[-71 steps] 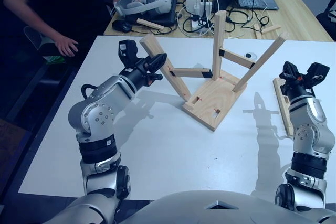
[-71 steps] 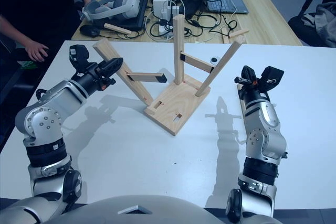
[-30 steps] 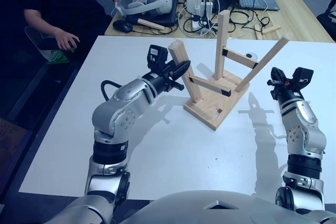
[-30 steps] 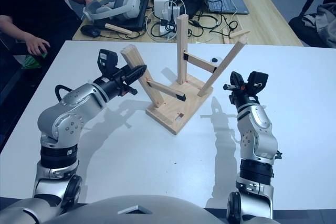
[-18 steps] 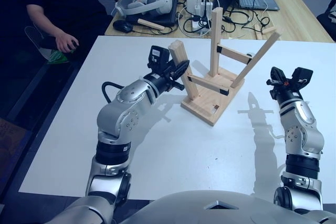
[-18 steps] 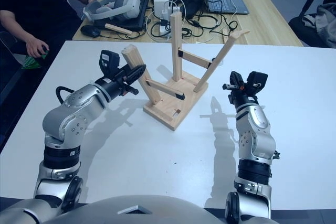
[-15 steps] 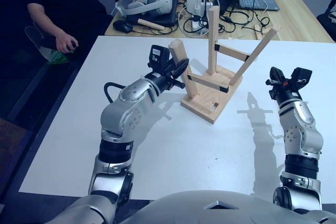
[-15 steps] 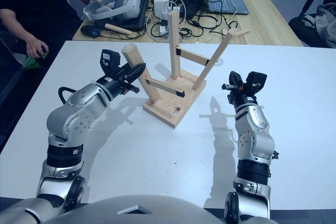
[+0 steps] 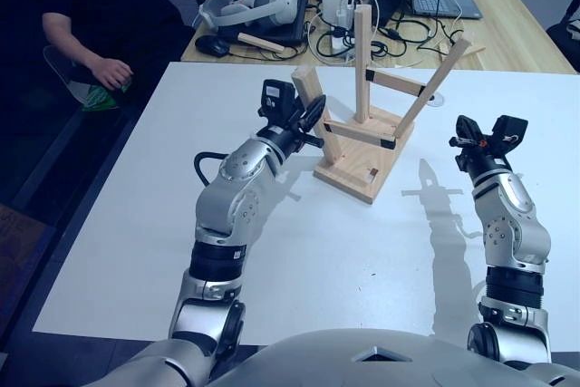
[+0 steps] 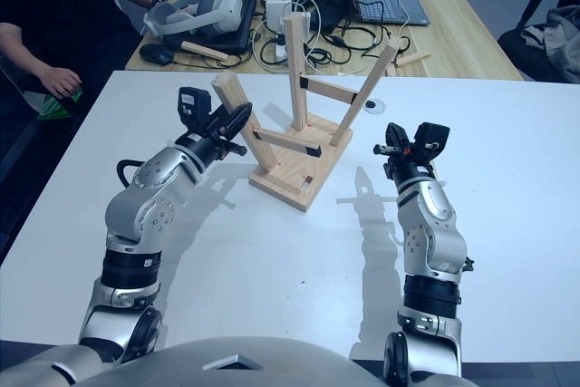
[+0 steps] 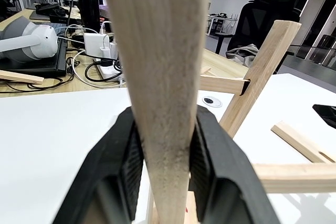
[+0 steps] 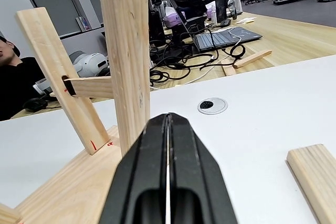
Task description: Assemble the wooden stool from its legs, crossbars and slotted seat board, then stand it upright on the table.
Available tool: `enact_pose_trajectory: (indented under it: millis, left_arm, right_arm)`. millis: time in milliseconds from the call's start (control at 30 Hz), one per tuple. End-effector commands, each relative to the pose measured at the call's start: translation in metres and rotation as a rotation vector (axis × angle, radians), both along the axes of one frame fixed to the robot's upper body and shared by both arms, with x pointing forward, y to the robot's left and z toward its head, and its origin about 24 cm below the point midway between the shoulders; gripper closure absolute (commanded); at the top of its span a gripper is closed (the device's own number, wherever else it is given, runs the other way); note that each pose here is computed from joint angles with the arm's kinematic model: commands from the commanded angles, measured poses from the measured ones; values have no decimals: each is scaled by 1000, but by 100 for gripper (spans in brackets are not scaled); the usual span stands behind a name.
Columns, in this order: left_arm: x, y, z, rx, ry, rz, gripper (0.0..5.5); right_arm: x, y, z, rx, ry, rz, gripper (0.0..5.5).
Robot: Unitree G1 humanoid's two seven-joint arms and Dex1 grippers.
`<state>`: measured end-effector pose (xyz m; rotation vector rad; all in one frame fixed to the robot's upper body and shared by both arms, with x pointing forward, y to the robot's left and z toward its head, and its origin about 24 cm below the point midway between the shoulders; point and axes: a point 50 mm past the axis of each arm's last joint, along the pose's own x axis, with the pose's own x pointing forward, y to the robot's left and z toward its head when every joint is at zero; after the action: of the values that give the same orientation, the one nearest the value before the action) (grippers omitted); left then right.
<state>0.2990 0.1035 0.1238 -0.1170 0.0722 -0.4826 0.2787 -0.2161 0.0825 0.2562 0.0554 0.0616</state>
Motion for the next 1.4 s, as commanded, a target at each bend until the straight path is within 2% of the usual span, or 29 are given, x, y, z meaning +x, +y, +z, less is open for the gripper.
enact_pose_trajectory:
  millis: [33, 300, 333, 433, 633, 700, 800, 967, 1133, 1200, 1267, 1400]
  left_arm:
    - [3, 3, -25, 77, 79, 53, 447]
    - [3, -6, -21, 90, 13, 7, 447]
    - [3, -4, -18, 74, -9, 22, 411]
    - [1, -1, 1, 11, -144, 57, 356]
    - [-10, -5, 43, -46, -442, 40, 278]
    - [-12, -4, 52, -21, -517, 35, 278]
    - [-11, 7, 57, 16, -568, 92, 275]
    - [3, 47, 51, -20, -491, 277, 275]
    - [3, 56, 40, -2, -463, 305, 275]
    - [2, 55, 37, -1, -453, 298, 275]
    - [2, 53, 36, -3, -448, 294, 275]
    - [0, 47, 35, -1, -453, 245, 275]
  right_arm:
    - [3, 3, 3, 6, -8, 0, 550]
    - [0, 5, -1, -6, 4, 15, 550]
    - [0, 6, -1, -8, 2, 18, 550]
    - [-1, 7, -2, -12, 3, 21, 550]
    - [-6, -2, -8, -26, 42, 1, 550]
    - [-13, -11, -16, -83, 89, -17, 550]
    - [-33, -27, -20, -297, 89, -66, 508]
    - [-88, -61, -27, -542, 141, -280, 424]
    - [-126, -63, -54, -491, 319, -333, 340]
    - [-133, -63, -68, -407, 407, -347, 301]
    - [-132, -61, -78, -312, 484, -311, 262]
    - [-119, -63, -80, -242, 527, -253, 201]
